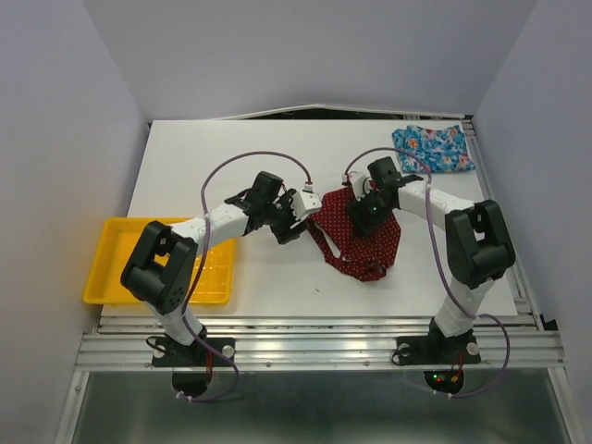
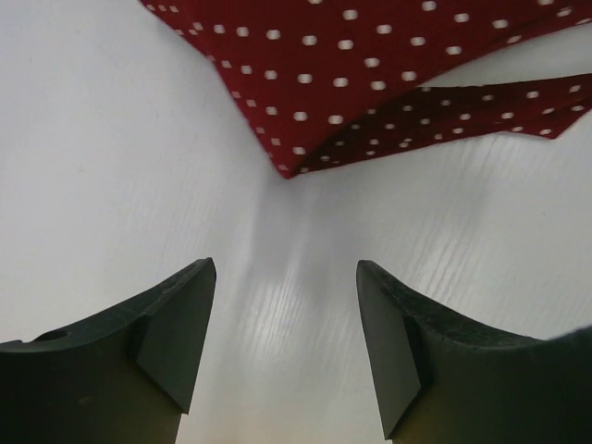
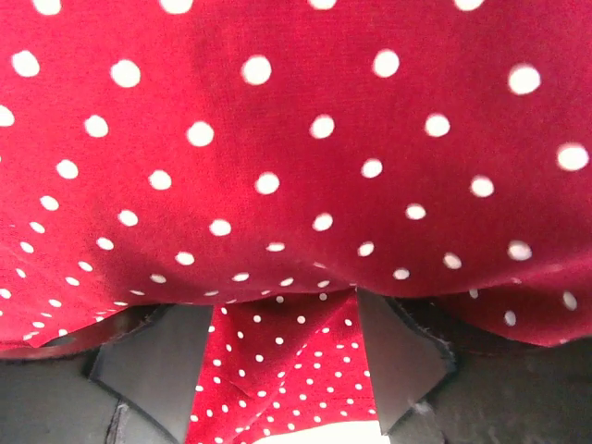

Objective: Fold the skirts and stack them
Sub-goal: Flatten the skirt out

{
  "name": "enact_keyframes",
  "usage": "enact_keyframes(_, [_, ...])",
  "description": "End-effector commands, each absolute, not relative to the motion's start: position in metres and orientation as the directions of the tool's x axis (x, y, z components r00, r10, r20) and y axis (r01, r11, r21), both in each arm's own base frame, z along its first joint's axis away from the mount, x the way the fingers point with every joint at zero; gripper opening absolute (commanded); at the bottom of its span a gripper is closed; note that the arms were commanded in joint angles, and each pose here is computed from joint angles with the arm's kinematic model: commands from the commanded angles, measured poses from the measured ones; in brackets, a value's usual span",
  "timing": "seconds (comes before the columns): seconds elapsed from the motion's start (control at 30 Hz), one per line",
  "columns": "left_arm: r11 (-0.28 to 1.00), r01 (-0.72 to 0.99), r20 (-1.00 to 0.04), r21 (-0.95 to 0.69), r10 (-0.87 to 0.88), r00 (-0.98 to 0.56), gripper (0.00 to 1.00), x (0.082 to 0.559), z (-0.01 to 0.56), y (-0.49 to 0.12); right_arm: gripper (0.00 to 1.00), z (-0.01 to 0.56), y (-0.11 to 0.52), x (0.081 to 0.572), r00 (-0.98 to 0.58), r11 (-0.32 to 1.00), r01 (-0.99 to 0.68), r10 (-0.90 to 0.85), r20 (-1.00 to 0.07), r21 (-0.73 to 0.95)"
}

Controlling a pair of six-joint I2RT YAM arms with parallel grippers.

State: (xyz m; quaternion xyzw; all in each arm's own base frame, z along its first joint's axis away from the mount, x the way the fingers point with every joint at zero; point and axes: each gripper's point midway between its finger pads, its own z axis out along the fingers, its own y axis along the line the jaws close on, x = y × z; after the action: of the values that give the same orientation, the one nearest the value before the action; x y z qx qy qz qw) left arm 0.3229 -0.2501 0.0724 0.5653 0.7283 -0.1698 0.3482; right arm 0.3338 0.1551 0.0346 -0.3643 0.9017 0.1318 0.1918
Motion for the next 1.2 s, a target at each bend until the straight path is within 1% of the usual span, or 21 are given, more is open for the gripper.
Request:
enact_keyframes(0.0, [0.346,0.938,-0.777,-0.007,0.589,-0.223,0.73,0.318,0.080,-0.281,0.66,0.071,0.163,0.386,-0.584,0.704,-0.711,-0.584,-0.564,0.008])
enact_keyframes(0.03, [0.347,0.938,-0.781,-0.004,0.585,-0.219,0.73,0.320,0.081,-0.282,0.66,0.070,0.162,0.383,-0.591,0.704,-0.711,-0.586,-0.555,0.014])
enact_keyframes(0.07, [0.381,0.921,-0.782,-0.087,0.546,-0.300,0.73,0.314,0.081,-0.285,0.66,0.085,0.163,0.381,-0.580,0.705,-0.709,-0.573,-0.579,0.013])
enact_keyframes(0.13, [0.423,0.895,-0.796,-0.144,0.488,-0.358,0.72,0.315,0.082,-0.290,0.66,0.102,0.164,0.369,-0.587,0.703,-0.710,-0.561,-0.585,0.038])
enact_keyframes(0.17, [0.459,0.864,-0.789,-0.204,0.445,-0.423,0.72,0.312,0.082,-0.291,0.66,0.111,0.164,0.366,-0.583,0.702,-0.711,-0.557,-0.591,0.039])
enact_keyframes(0.2, [0.479,0.849,-0.793,-0.221,0.419,-0.442,0.72,0.313,0.081,-0.292,0.66,0.129,0.162,0.359,-0.570,0.701,-0.712,-0.551,-0.610,0.032])
enact_keyframes(0.27, [0.515,0.815,-0.786,-0.265,0.374,-0.492,0.72,0.314,0.080,-0.292,0.66,0.144,0.160,0.353,-0.556,0.701,-0.713,-0.550,-0.623,0.019])
enact_keyframes(0.33, [0.556,0.762,-0.768,-0.331,0.310,-0.560,0.72,0.318,0.080,-0.290,0.64,0.159,0.158,0.341,-0.546,0.695,-0.718,-0.545,-0.636,0.021])
enact_keyframes(0.37, [0.567,0.732,-0.750,-0.378,0.276,-0.601,0.72,0.319,0.080,-0.290,0.59,0.161,0.161,0.335,-0.539,0.683,-0.730,-0.553,-0.635,0.024])
enact_keyframes(0.4, [0.565,0.729,-0.750,-0.386,0.268,-0.604,0.71,0.322,0.080,-0.287,0.56,0.162,0.165,0.329,-0.538,0.676,-0.737,-0.560,-0.630,0.027])
enact_keyframes(0.43, [0.566,0.697,-0.731,-0.441,0.224,-0.645,0.71,0.323,0.084,-0.288,0.54,0.163,0.174,0.320,-0.525,0.656,-0.754,-0.578,-0.625,0.027])
enact_keyframes(0.5, [0.563,0.672,-0.716,-0.482,0.189,-0.672,0.70,0.324,0.089,-0.285,0.50,0.151,0.179,0.308,-0.528,0.645,-0.764,-0.606,-0.595,0.022])
enact_keyframes(0.67, [0.578,0.625,-0.696,-0.525,0.132,-0.706,0.70,0.325,0.095,-0.276,0.49,0.121,0.205,0.280,-0.473,0.579,-0.815,-0.701,-0.534,-0.039])
enact_keyframes(0.8, [0.604,0.589,-0.673,-0.538,0.114,-0.731,0.71,0.329,0.089,-0.265,0.49,0.103,0.212,0.271,-0.454,0.555,-0.827,-0.754,-0.475,-0.091])
enact_keyframes(0.97, [0.616,0.584,-0.673,-0.529,0.115,-0.731,0.71,0.334,0.085,-0.264,0.48,0.087,0.208,0.263,-0.452,0.536,-0.836,-0.795,-0.404,-0.118])
enact_keyframes(1.17, [0.622,0.583,-0.669,-0.522,0.125,-0.732,0.71,0.340,0.078,-0.265,0.47,0.074,0.190,0.257,-0.462,0.533,-0.832,-0.820,-0.337,-0.157])
